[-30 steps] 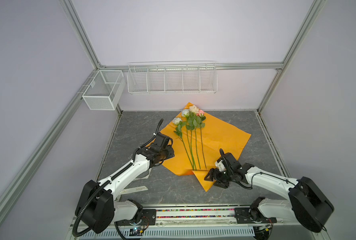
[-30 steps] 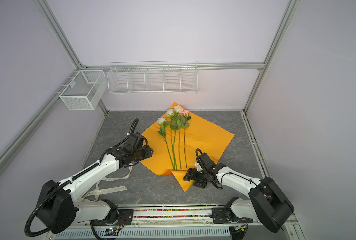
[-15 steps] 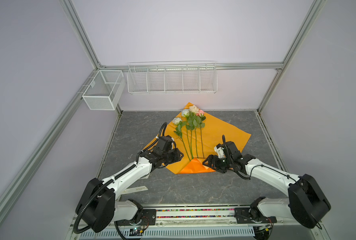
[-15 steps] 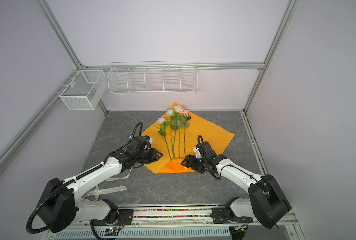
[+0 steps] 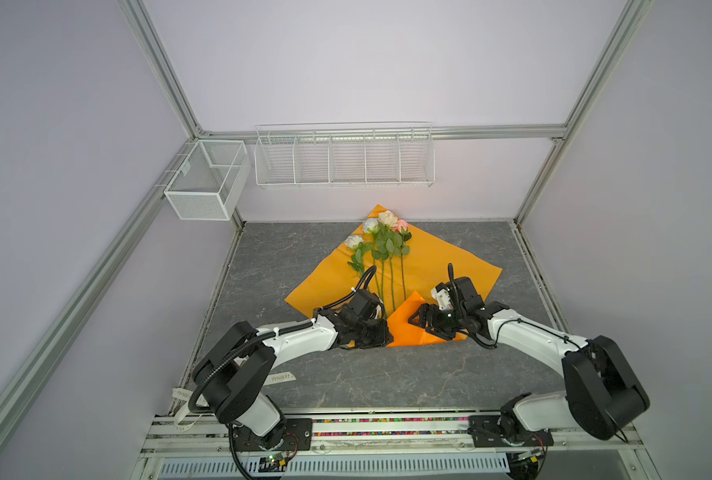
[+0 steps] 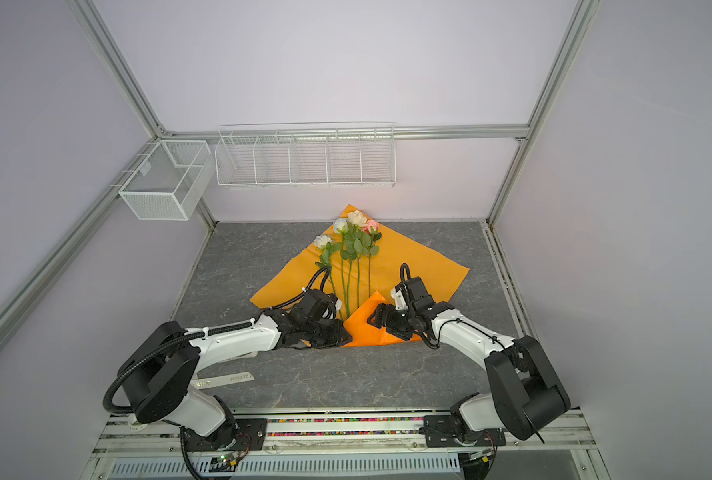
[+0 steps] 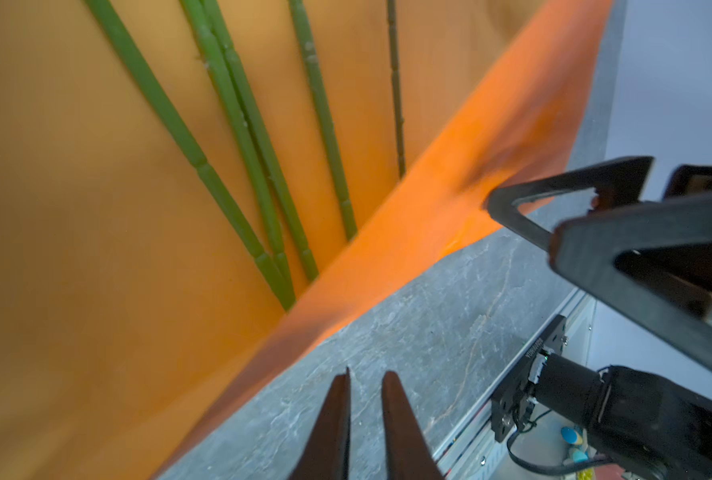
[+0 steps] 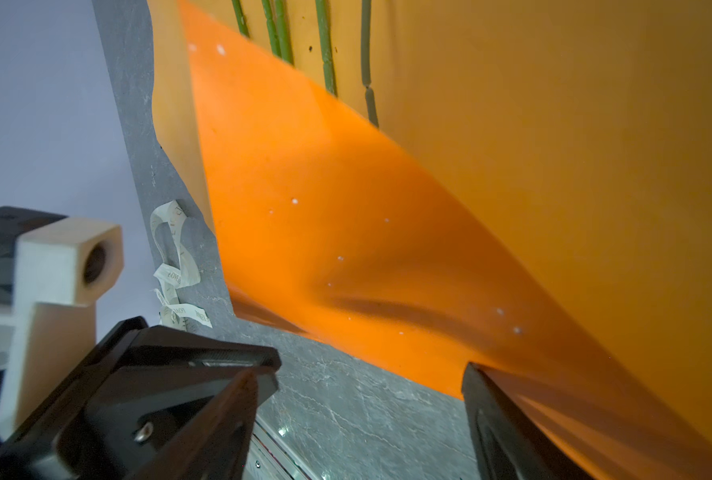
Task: Tie the bouquet of fake flowers
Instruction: 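Fold the near sheet corner up over the stems with both grippers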
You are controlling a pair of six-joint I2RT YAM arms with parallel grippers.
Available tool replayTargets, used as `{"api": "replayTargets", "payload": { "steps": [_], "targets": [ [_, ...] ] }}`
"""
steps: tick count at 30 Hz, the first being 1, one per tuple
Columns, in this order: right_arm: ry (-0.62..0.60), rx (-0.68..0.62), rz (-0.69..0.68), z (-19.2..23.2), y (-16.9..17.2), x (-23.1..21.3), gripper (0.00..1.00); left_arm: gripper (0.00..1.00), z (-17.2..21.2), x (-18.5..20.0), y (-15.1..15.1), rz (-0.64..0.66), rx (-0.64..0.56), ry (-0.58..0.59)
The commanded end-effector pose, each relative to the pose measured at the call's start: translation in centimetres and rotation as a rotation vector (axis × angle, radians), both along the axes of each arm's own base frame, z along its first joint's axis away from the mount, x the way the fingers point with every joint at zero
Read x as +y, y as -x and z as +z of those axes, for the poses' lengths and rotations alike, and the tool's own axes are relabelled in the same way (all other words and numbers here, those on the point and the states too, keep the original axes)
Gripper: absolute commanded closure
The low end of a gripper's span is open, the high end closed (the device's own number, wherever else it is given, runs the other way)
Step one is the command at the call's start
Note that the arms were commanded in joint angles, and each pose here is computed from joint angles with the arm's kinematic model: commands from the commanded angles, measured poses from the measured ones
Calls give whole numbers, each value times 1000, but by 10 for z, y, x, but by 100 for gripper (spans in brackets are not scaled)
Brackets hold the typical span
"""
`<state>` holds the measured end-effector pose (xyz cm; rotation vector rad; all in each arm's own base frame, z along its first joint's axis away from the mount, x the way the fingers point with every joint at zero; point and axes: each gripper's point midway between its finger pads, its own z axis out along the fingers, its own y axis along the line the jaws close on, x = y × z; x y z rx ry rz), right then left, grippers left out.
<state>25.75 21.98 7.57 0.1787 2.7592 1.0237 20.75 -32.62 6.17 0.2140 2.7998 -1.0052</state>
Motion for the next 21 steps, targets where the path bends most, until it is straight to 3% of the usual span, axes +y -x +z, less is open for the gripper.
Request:
{"api": "replayTargets", "payload": {
  "steps": [1, 11, 21],
  "targets": [
    [5, 4, 31, -1, -1, 1, 23, 88, -6, 1, -17, 66, -31, -52],
    [288, 82, 42, -34, 13, -43, 53, 93, -38, 33, -10, 118, -11, -199],
    [499, 122, 68, -53, 20, -76, 67, 95, -47, 54, -1, 146, -5, -260]
  ]
}}
